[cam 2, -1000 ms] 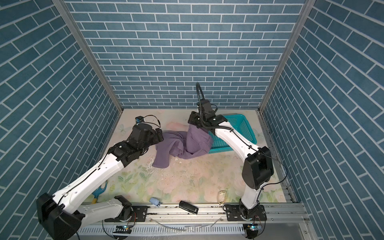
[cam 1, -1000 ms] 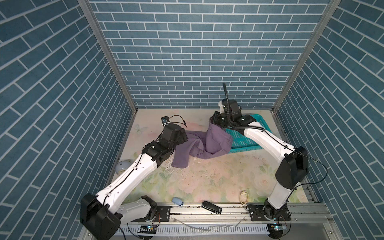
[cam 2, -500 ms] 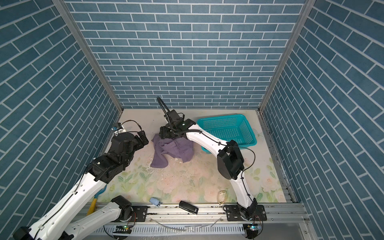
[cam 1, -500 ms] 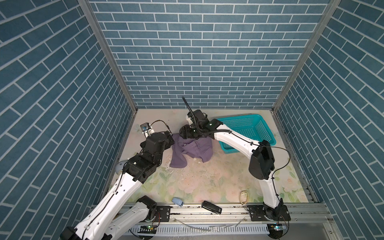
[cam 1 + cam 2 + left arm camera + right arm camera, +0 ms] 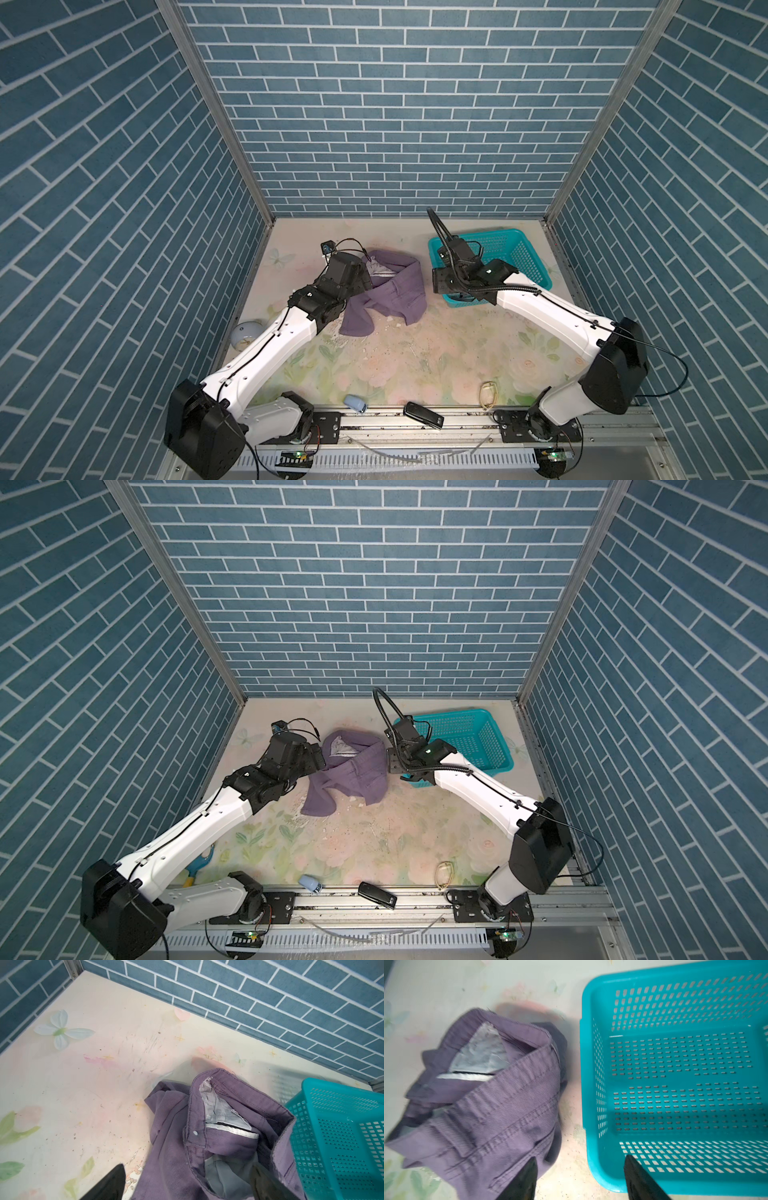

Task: Fold and stack the trousers

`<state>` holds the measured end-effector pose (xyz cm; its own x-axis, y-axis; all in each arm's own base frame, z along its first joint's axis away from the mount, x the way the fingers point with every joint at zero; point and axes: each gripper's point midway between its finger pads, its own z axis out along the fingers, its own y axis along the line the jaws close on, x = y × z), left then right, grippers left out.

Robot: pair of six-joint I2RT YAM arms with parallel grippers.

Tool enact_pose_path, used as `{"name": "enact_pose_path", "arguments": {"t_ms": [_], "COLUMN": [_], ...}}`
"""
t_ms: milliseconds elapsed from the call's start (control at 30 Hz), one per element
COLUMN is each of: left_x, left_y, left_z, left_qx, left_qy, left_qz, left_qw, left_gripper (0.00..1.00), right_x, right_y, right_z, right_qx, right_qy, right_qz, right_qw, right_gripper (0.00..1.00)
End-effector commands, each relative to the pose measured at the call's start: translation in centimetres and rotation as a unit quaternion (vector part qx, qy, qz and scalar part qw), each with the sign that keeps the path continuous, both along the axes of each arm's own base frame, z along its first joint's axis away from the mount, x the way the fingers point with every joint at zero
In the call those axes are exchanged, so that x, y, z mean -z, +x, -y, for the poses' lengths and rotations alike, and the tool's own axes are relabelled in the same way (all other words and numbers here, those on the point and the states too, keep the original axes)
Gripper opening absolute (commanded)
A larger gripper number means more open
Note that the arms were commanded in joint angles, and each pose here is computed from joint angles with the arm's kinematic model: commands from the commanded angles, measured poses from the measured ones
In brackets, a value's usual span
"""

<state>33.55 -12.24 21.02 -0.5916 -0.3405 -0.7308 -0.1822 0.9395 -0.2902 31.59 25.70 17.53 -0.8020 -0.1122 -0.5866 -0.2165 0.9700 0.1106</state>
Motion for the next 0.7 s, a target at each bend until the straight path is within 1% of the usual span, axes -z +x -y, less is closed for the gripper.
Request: {"name": "enact_pose_path", "arguments": {"t_ms": [0, 200, 367, 467, 567, 667], "left_x": [-1.4, -1.0, -0.7, -0.6, -0.4, -0.1], "left_y": [0.6, 0.4, 0.3, 0.4, 0.7, 0.8], "left_z": [0.7, 0.7, 0.2, 0.3, 0.5, 0.6], "left_qx": [0.009, 0.012, 0.007, 0.006, 0.008, 0.008], "left_qy": [-0.021, -0.012, -0.003, -0.002, -0.002, -0.003], "left_qz": [0.014, 0.004, 0.001, -0.001, -0.005, -0.011], "left_qw": [1.000, 1.000, 1.000, 1.000, 1.000, 1.000], "left_gripper": [0.94, 0.94, 0.95, 0.95, 0.95, 0.95], "right_x": [2.9, 5.4, 6.2, 7.1, 7.8, 7.9], "right_y": [-0.3, 2.3, 3.8, 4.2, 4.6, 5.2], "right_z": [0.4, 0.3, 0.8, 1.4, 2.5, 3.6], "right_qx": [-0.003, -0.017, -0.018, -0.017, -0.012, -0.018], "right_qy": [-0.037, -0.132, -0.181, -0.184, -0.180, -0.175], "right_qz": [-0.024, -0.020, -0.010, -0.021, -0.031, -0.032], "right_qw": [0.999, 0.991, 0.983, 0.983, 0.983, 0.984], "right_gripper": [0.66, 0.62, 0.61, 0.58, 0.48, 0.42]}}
